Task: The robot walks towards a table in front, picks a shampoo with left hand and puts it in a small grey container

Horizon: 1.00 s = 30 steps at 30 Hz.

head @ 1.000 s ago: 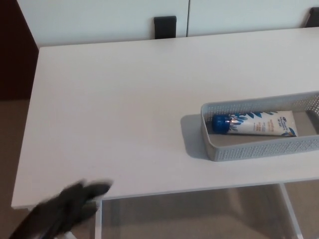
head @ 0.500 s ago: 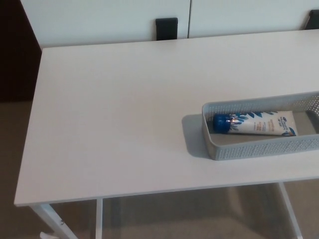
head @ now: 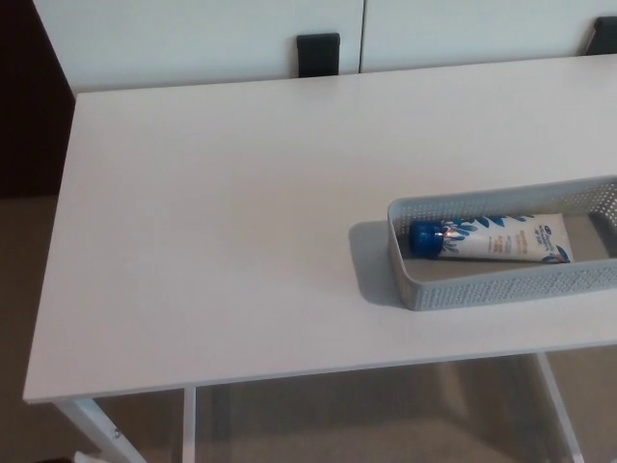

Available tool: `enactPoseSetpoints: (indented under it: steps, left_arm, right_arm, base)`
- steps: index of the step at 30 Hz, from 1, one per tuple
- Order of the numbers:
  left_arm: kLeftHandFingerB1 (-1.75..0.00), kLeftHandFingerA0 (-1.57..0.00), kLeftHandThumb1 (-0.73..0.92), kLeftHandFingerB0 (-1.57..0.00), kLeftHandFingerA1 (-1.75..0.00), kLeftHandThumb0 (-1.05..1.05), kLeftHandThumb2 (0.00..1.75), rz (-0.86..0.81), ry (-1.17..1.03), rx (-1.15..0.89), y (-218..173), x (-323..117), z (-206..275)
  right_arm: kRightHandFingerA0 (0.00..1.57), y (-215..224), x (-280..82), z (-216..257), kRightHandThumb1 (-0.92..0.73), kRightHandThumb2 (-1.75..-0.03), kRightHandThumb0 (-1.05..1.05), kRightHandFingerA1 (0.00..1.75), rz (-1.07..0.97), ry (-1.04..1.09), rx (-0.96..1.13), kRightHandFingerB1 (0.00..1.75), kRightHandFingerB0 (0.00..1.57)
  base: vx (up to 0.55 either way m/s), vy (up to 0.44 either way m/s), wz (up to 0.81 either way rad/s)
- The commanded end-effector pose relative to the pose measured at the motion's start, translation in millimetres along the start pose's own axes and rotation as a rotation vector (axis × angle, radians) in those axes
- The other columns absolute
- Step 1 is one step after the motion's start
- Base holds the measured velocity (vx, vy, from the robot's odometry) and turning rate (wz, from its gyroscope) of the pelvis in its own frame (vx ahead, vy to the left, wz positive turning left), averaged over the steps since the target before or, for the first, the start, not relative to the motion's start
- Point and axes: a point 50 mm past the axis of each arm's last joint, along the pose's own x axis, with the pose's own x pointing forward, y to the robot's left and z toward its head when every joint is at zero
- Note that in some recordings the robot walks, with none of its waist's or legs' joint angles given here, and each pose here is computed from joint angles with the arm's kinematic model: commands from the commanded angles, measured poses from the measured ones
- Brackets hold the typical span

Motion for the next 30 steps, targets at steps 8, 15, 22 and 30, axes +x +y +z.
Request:
enactPoseSetpoints:
  steps: [8,15,22,30]
  left_arm:
    - [-0.43,-0.55,0.70,-0.52,-0.53,-0.39,0.61,0.243,0.419,0.429,33.5,24.5,-31.0]
    - [-0.44,-0.51,0.67,-0.49,-0.54,-0.40,0.60,0.228,0.430,0.474,33.5,26.0,-31.9]
    - [-0.45,-0.54,0.69,-0.51,-0.65,-0.42,0.61,0.230,0.432,0.569,31.7,27.3,-32.7]
    - [-0.41,-0.49,0.72,-0.44,-0.58,-0.41,0.61,0.190,0.442,0.580,26.6,26.7,-38.3]
  right_arm:
    - [0.69,-24.8,-1.8,10.6,-0.68,-0.60,-0.35,0.52,-0.059,-0.015,0.036,0.41,0.54]
    - [0.66,-22.9,-3.1,7.0,-0.68,-0.61,-0.35,0.49,-0.048,-0.028,0.032,0.40,0.52]
    - [0.65,-22.1,-3.1,6.9,-0.67,-0.60,-0.34,0.47,-0.049,-0.028,0.020,0.40,0.52]
    - [0.69,-22.1,-3.9,3.0,-0.69,-0.61,-0.36,0.51,-0.057,-0.017,-0.011,0.40,0.53]
  base:
    - [0.00,0.000,0.00]
    - [0.00,0.000,0.00]
    - [0.00,0.000,0.00]
    - [0.00,0.000,0.00]
